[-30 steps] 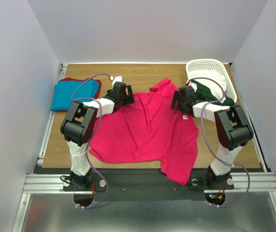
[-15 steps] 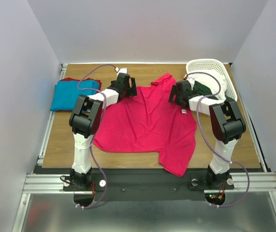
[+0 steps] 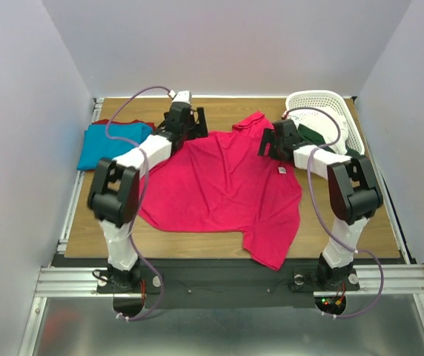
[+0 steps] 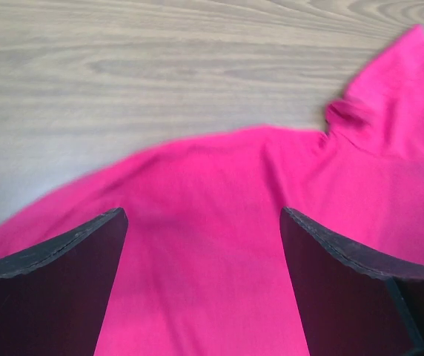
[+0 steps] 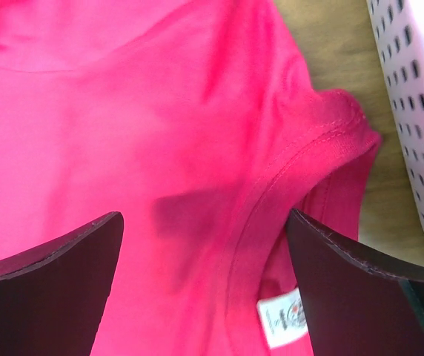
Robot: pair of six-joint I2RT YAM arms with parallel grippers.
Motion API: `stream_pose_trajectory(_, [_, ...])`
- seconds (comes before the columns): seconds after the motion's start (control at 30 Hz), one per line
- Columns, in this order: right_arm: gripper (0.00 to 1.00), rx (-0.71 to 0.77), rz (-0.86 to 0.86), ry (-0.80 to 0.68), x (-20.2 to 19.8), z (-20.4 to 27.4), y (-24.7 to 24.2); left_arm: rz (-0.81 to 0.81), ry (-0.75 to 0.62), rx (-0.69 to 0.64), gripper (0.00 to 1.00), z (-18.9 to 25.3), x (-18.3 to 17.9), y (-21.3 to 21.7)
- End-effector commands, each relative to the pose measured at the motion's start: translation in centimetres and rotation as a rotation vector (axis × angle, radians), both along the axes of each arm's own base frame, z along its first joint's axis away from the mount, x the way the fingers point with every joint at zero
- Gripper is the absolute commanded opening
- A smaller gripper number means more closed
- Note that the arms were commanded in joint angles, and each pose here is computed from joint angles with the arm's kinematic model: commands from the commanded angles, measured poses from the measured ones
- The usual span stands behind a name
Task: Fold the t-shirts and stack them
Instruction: Flatten the tshirt out, then fold the tshirt
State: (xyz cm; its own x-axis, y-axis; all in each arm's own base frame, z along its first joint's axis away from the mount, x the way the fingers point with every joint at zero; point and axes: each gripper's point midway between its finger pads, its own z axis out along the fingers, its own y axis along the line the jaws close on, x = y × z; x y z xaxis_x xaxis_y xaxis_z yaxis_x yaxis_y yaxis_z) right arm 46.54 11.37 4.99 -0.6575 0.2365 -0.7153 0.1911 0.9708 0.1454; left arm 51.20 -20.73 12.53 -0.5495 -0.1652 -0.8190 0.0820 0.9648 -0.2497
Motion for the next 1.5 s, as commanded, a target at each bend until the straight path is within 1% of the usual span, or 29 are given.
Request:
stream_pose_trajectory(0.0, [0.96,0.077,0.061,-0.094,-0.9,5.1,0.9,0.128,-0.198,-0.084,0.96,10.2,-4.3,3.4])
stream_pose_trajectory(0.03, [0.95,0.095,0.072,-0.111,-1.3,6.1,1.2,0.209,-0.179,-0.082,0.96,9.3,-6.5,5.5])
stream_pose_trajectory(0.1, [0.95,0.102,0.076,-0.096,-2.7,5.6,1.0,0.302,-0.144,-0.07,0.96,7.7,-8.8,7.7])
stream_pose_trajectory(0.13, [0.95,0.108,0.082,-0.097,-3.0,5.7,1.1,0.378,-0.108,-0.061,0.96,5.9,-11.0,9.6])
stream_pose_trajectory(0.17, [0.95,0.108,0.088,-0.095,-3.3,5.6,1.0,0.41,-0.089,-0.055,0.96,5.0,-12.0,10.4])
stream_pose_trajectory(0.2, [0.95,0.112,0.096,-0.095,-3.8,5.7,1.0,0.441,-0.04,-0.03,0.96,2.6,-13.7,11.5])
stream_pose_trajectory(0.23, [0.95,0.114,0.099,-0.096,-4.0,5.8,1.0,0.465,-0.025,-0.024,0.96,1.9,-14.6,12.1])
stream_pose_trajectory(0.27, [0.95,0.118,0.101,-0.093,-4.3,5.7,1.0,0.523,-0.033,-0.046,0.96,1.9,-15.4,13.0])
stream_pose_trajectory(0.33, [0.95,0.122,0.106,-0.091,-4.7,5.6,1.0,0.598,-0.001,-0.038,0.96,0.2,-17.5,14.5])
stream_pose_trajectory(0.4, [0.95,0.129,0.111,-0.094,-5.0,5.5,1.1,0.663,0.018,-0.033,0.96,-0.9,-18.8,15.7])
stream_pose_trajectory(0.43, [0.95,0.129,0.111,-0.094,-5.3,5.5,1.0,0.734,0.03,-0.041,0.96,-1.7,-20.0,16.8])
stream_pose_trajectory(0.5, [0.95,0.122,0.11,-0.101,-5.4,5.6,0.8,0.765,0.05,-0.055,0.96,-3.1,-21.4,17.4])
stream_pose_trajectory(0.57, [0.95,0.12,0.107,-0.108,-5.6,5.8,0.7,0.777,0.032,-0.121,0.95,-3.0,-22.0,17.4])
stream_pose_trajectory(0.6, [0.95,0.119,0.108,-0.106,-5.7,5.7,0.6,0.807,0.031,-0.167,0.93,-3.2,-22.3,17.5])
stream_pose_trajectory(0.63, [0.95,0.121,0.107,-0.109,-5.8,5.8,0.6,0.82,0.047,-0.174,0.91,-4.1,-23.0,17.8])
stream_pose_trajectory(0.67, [0.95,0.12,0.108,-0.111,-5.9,5.9,0.6,0.846,0.039,-0.217,0.9,-4.0,-23.3,17.9])
stream_pose_trajectory(0.7, [0.95,0.121,0.11,-0.112,-5.9,5.9,0.6,0.863,0.054,-0.207,0.87,-4.6,-24.1,18.3])
stream_pose_trajectory(0.83, [0.95,0.123,0.112,-0.113,-6.1,5.9,0.6,0.914,0.036,-0.244,0.85,-4.6,-24.9,19.1])
stream_pose_trajectory(0.97, [0.95,0.126,0.115,-0.109,-6.0,5.6,0.7,0.973,0.063,-0.278,0.83,-6.0,-26.1,20.0])
stream_pose_trajectory(1.03, [0.95,0.12,0.109,-0.108,-6.1,5.4,0.5,0.979,0.084,-0.286,0.79,-6.9,-26.7,20.2])
stream_pose_trajectory(1.13, [0.95,0.114,0.105,-0.111,-6.1,5.5,0.4,1.003,0.087,-0.308,0.76,-7.1,-27.3,21.0])
stream_pose_trajectory(1.2, [0.95,0.119,0.108,-0.108,-6.1,5.4,0.5,1.01,0.078,-0.318,0.76,-7.0,-27.4,21.4])
stream_pose_trajectory(1.23, [0.95,0.12,0.109,-0.106,-6.1,5.4,0.5,1.016,0.082,-0.314,0.73,-7.3,-27.7,21.6])
stream_pose_trajectory(1.37, [0.95,0.119,0.107,-0.103,-6.0,5.2,0.6,1.006,0.105,-0.33,0.66,-7.9,-27.9,21.5])
stream_pose_trajectory(1.4, [0.95,0.119,0.107,-0.102,-6.0,5.1,0.5,1.006,0.106,-0.334,0.62,-8.0,-27.8,21.6])
stream_pose_trajectory(1.47, [0.95,0.118,0.106,-0.102,-6.0,5.0,0.5,0.992,0.121,-0.345,0.6,-8.2,-27.8,21.2])
